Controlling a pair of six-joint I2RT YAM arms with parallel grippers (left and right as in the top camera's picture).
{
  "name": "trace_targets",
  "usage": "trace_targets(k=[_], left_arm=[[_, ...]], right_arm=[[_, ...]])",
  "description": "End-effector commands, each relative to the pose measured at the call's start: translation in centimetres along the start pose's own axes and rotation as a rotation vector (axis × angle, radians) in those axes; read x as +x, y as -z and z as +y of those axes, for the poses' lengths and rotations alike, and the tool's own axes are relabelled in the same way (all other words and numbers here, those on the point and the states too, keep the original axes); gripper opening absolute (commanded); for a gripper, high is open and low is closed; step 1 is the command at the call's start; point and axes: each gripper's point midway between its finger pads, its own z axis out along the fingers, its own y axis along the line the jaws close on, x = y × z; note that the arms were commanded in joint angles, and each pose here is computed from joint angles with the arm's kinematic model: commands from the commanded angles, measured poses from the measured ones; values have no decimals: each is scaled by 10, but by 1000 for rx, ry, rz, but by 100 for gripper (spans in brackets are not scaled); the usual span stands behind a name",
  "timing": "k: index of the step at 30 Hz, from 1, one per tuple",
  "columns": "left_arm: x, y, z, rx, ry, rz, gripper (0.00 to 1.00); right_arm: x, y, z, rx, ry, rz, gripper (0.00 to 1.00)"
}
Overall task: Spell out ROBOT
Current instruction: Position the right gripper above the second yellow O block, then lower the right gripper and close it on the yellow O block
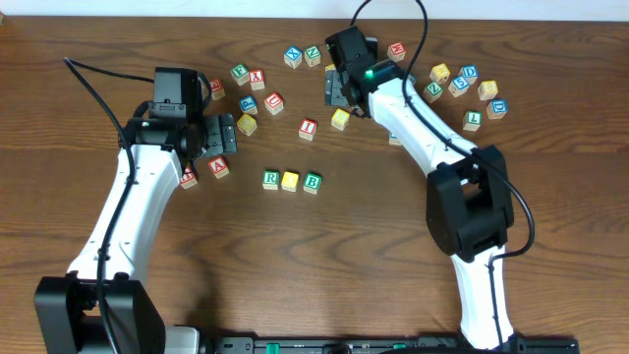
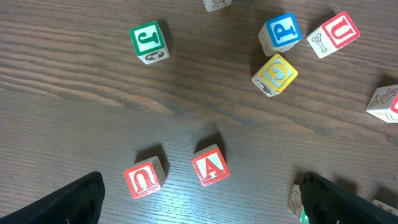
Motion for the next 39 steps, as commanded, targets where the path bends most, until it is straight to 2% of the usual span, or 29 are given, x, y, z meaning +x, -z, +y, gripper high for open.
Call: trace_targets(k=[1, 3, 14, 27, 39], left_arm=[[4, -2, 1, 3, -14, 12, 99], [4, -2, 1, 3, -14, 12, 99], [4, -2, 1, 3, -14, 12, 99], [4, -2, 1, 3, -14, 12, 99], [4, -2, 1, 3, -14, 12, 99]], right_arm=[[15, -22, -9, -29, 0, 78, 84], [18, -28, -13, -26, -6, 91, 79], [17, -31, -18, -15, -8, 90, 80], [15, -29, -3, -32, 9, 57, 75], [13, -28, -2, 0, 20, 30, 75]])
